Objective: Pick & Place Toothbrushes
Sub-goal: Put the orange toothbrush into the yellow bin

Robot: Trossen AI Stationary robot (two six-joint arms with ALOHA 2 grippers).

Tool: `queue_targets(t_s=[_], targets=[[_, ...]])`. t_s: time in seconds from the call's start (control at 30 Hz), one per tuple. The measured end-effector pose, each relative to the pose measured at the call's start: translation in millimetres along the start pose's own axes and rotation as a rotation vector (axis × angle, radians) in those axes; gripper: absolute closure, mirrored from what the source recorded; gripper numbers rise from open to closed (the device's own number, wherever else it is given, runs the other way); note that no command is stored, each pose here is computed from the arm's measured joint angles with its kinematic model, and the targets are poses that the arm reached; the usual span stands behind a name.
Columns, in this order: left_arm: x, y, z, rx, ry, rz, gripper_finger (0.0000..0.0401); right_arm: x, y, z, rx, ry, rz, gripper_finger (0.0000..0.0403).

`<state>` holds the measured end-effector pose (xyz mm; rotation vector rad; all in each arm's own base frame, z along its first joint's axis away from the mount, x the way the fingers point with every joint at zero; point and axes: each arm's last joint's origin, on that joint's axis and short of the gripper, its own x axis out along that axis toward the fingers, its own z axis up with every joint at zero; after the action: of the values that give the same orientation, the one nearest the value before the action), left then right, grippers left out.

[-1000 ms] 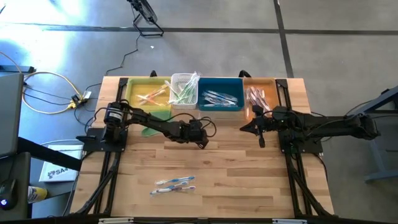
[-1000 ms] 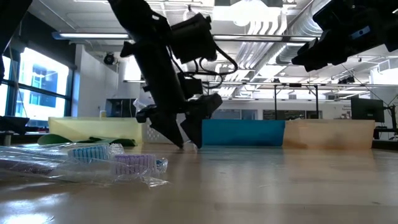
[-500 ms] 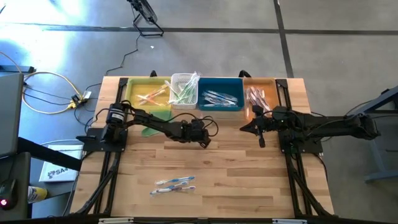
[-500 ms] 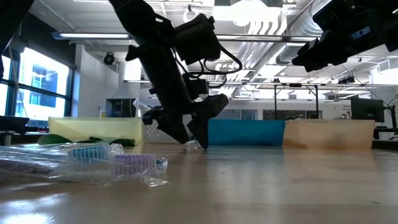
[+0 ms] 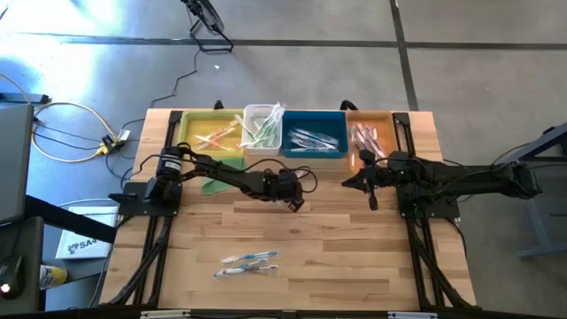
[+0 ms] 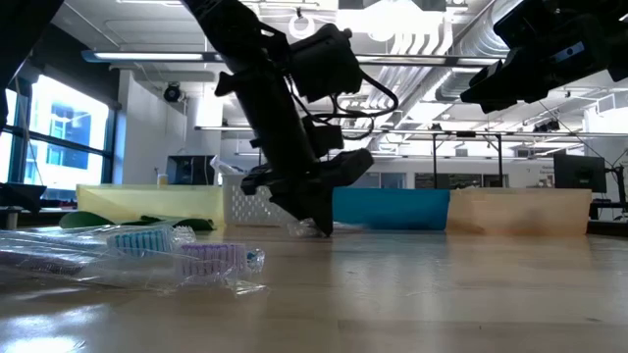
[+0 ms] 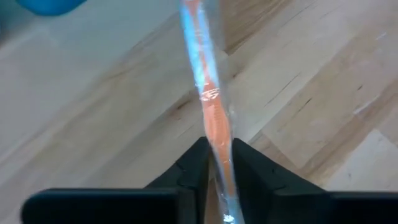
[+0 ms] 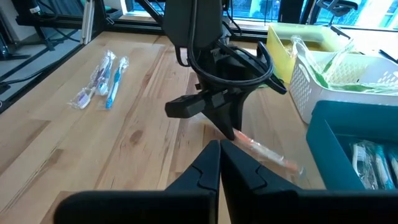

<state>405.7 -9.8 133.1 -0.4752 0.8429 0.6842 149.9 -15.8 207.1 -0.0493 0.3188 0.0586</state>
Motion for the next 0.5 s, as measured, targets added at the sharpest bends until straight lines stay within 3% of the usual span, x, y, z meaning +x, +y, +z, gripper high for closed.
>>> queue_targets(t_s=[0.2, 0.33, 0.5], targets=[[-3.3, -6.7, 6.5, 0.071, 0.032, -0.067, 0.0381, 0.0, 0.0, -0.2, 0.0, 0.002, 0.0, 0.0398], [-8.5, -14.6, 11.7, 0.162, 0.04, -0.109, 0.0384, 0.0, 0.0, -0.2, 0.0, 0.002, 0.0, 0.0398], [-19.7, -19.2, 25.4, 0.255, 0.056, -0.073, 0.0384, 0.0, 0.0, -0.3, 0.001, 0.003, 0.0, 0.0398]])
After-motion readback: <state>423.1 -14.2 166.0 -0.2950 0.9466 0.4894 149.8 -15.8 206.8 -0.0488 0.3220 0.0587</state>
